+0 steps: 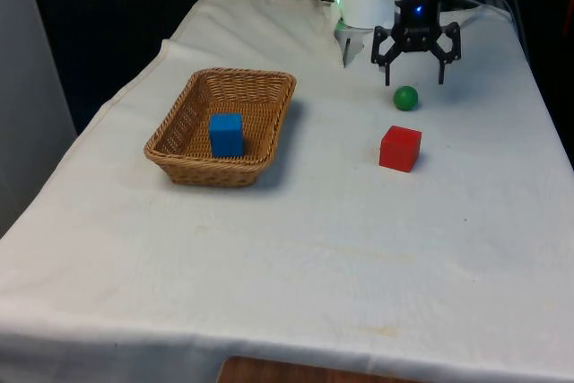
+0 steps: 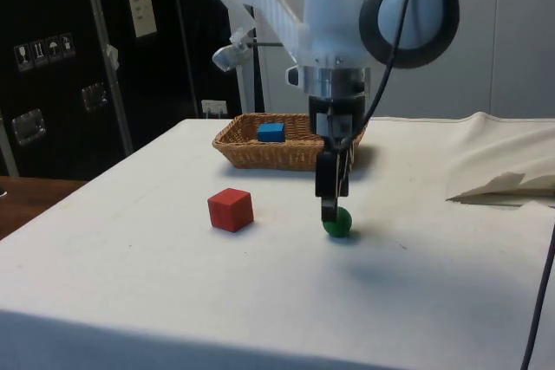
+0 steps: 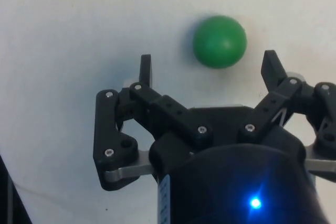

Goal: Place all non-red objects into the basket.

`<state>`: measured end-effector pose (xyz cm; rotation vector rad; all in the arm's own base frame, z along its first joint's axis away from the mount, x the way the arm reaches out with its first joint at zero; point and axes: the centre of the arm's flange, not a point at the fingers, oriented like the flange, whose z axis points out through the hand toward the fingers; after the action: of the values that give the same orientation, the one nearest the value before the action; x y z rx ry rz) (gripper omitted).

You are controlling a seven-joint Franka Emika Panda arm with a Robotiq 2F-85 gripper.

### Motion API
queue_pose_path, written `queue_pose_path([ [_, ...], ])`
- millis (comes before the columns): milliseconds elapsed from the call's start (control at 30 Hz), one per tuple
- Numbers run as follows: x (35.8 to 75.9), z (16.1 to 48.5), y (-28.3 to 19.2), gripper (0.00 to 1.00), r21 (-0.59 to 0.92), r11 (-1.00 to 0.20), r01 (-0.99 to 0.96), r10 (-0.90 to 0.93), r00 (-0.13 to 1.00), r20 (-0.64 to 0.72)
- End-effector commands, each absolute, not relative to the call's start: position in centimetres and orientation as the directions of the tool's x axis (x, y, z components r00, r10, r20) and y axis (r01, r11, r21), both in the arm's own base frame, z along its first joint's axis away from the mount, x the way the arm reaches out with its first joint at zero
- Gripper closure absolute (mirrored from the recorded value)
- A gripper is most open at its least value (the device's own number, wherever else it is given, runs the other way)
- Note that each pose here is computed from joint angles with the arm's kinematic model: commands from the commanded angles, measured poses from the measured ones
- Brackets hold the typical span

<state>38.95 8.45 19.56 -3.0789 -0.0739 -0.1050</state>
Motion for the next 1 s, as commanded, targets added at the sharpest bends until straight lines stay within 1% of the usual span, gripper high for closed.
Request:
queue_pose_path([
  [0,39.2,19.3,8.3,0.00,-0.055,-0.997,0.047,0.043,0.996,0.077],
  [500,39.7,17.5,8.3,0.00,-0.054,-0.998,0.042,0.039,0.997,0.063],
  [967,39.8,16.7,7.8,0.00,-0.050,-0.998,0.038,0.036,0.998,0.045],
])
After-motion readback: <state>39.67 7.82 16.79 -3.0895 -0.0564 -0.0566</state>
